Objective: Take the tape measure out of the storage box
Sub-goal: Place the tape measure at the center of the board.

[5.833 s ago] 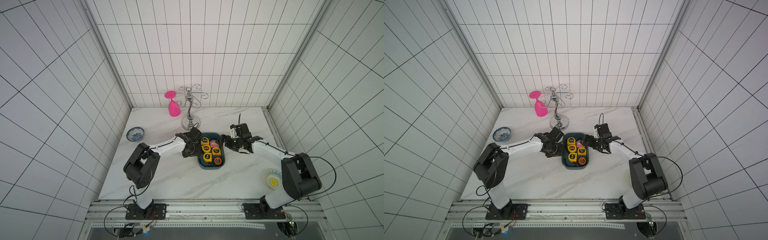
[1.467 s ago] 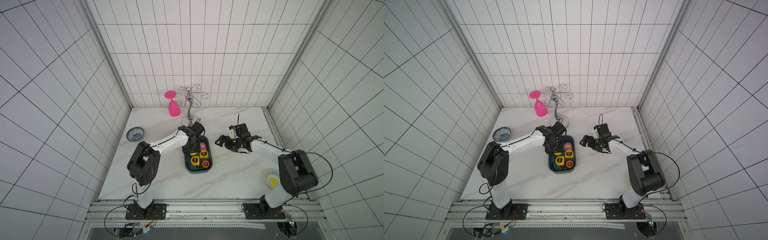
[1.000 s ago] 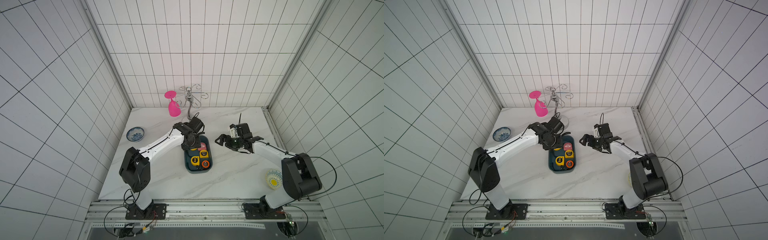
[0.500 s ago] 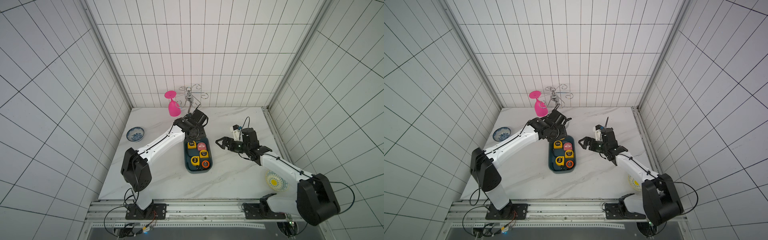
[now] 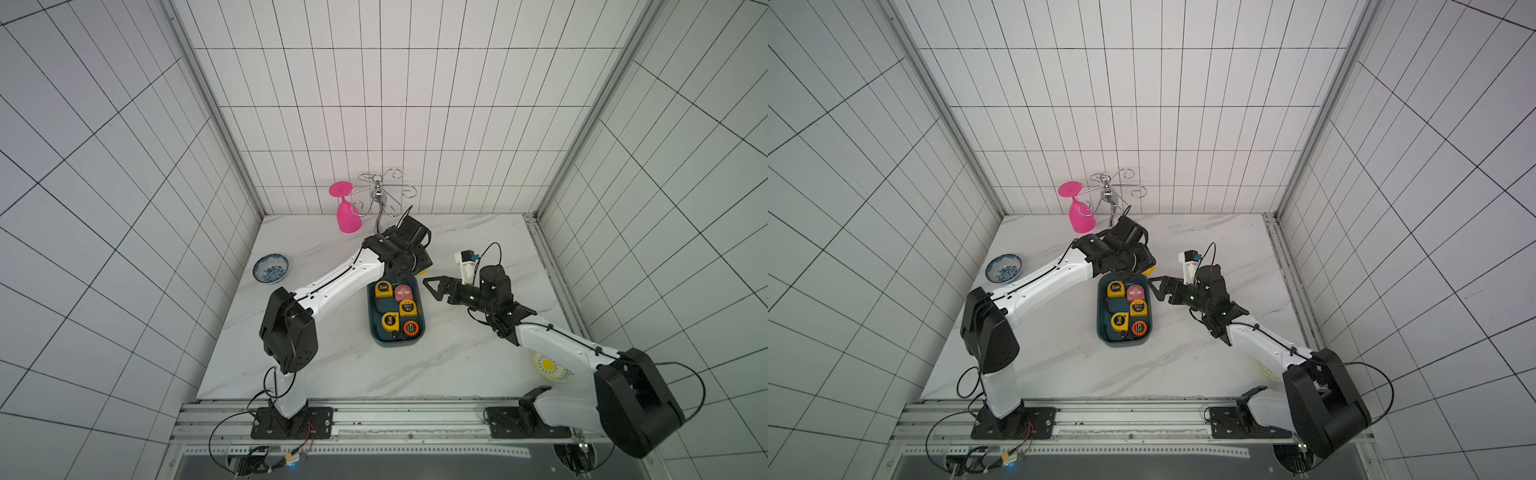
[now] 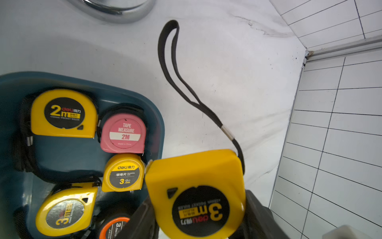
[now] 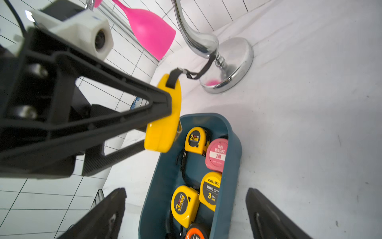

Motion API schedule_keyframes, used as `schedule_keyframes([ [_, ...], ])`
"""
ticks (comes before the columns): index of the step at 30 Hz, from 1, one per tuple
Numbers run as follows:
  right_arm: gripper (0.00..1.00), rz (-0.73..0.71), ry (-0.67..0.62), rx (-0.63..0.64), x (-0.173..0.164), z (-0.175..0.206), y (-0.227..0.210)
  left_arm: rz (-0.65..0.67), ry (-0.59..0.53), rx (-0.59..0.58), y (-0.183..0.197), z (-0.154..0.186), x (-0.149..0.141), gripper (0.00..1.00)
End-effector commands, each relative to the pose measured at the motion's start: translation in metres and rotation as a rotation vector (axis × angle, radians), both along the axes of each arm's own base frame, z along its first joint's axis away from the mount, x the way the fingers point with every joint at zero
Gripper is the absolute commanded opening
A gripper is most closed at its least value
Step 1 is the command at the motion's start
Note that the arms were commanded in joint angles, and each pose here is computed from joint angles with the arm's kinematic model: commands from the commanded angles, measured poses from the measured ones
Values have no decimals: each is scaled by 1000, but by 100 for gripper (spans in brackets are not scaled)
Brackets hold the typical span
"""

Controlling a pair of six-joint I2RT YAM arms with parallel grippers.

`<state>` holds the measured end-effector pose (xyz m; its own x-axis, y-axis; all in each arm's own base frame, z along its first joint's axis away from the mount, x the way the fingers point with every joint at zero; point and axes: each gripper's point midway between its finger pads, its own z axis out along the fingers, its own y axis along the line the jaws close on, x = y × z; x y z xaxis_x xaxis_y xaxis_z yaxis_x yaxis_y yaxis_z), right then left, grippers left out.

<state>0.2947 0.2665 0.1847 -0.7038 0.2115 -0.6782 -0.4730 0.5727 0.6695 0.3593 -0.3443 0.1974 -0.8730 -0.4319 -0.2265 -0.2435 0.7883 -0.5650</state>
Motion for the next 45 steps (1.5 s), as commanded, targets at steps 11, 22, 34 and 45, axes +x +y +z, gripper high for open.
schedule_keyframes([
  [11, 75, -26, -79, 63, 9, 9, 4, -23, 23, -149, -22, 28, -17, 0],
  [22, 41, -7, -67, 85, 8, 8, 8, -57, 34, -194, -31, 30, -24, 0],
  [34, 19, -117, 5, 67, 26, -10, -27, -85, -22, -85, -3, 19, -11, 98],
  [45, 18, -264, 210, 74, 74, -55, -94, -118, 10, 221, 83, -29, -19, 98],
])
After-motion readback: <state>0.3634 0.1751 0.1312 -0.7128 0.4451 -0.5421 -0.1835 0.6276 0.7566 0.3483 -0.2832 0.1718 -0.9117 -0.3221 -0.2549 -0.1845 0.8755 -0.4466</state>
